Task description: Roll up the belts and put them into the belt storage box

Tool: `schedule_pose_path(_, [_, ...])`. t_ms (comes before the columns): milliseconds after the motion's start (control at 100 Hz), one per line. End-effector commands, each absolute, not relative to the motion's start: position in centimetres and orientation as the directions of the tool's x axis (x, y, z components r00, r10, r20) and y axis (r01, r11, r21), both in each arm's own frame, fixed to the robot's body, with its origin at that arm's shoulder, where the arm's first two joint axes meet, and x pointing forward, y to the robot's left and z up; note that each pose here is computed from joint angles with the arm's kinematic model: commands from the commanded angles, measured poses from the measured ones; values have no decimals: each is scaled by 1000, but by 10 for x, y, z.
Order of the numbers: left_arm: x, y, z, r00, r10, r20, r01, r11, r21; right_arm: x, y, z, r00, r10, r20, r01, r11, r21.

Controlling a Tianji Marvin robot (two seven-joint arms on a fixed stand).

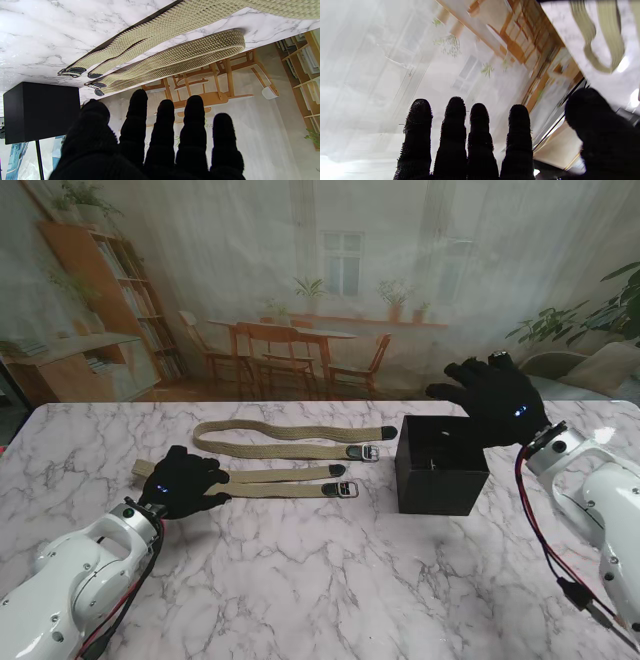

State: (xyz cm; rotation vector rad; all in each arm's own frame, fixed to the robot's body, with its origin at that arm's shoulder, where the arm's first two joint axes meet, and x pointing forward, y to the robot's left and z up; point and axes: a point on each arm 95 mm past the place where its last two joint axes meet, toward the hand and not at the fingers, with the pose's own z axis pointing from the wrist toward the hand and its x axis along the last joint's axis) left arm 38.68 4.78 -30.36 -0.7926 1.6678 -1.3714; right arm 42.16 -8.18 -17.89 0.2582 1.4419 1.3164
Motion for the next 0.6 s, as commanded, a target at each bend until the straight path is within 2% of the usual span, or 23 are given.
schedule_pose_path(0, [388, 47, -306, -464, -866, -187, 22, 200, -980, 412, -59, -189, -393, 781, -485, -472, 281, 836])
schedule_pose_path(120, [390, 45, -306, -468, -867, -170, 20, 182, -983, 405, -35, -207, -435, 840, -323, -416, 131, 900])
schedule_pose_path(270, [391, 44, -308, -471, -869, -153, 16, 164, -986, 401, -7, -241, -475, 866, -153, -342, -22, 939])
schedule_pose_path(590, [395, 49, -313, -462, -880, -110, -3, 125, -992, 385, 11, -301, -453, 892, 14, -263, -149, 953])
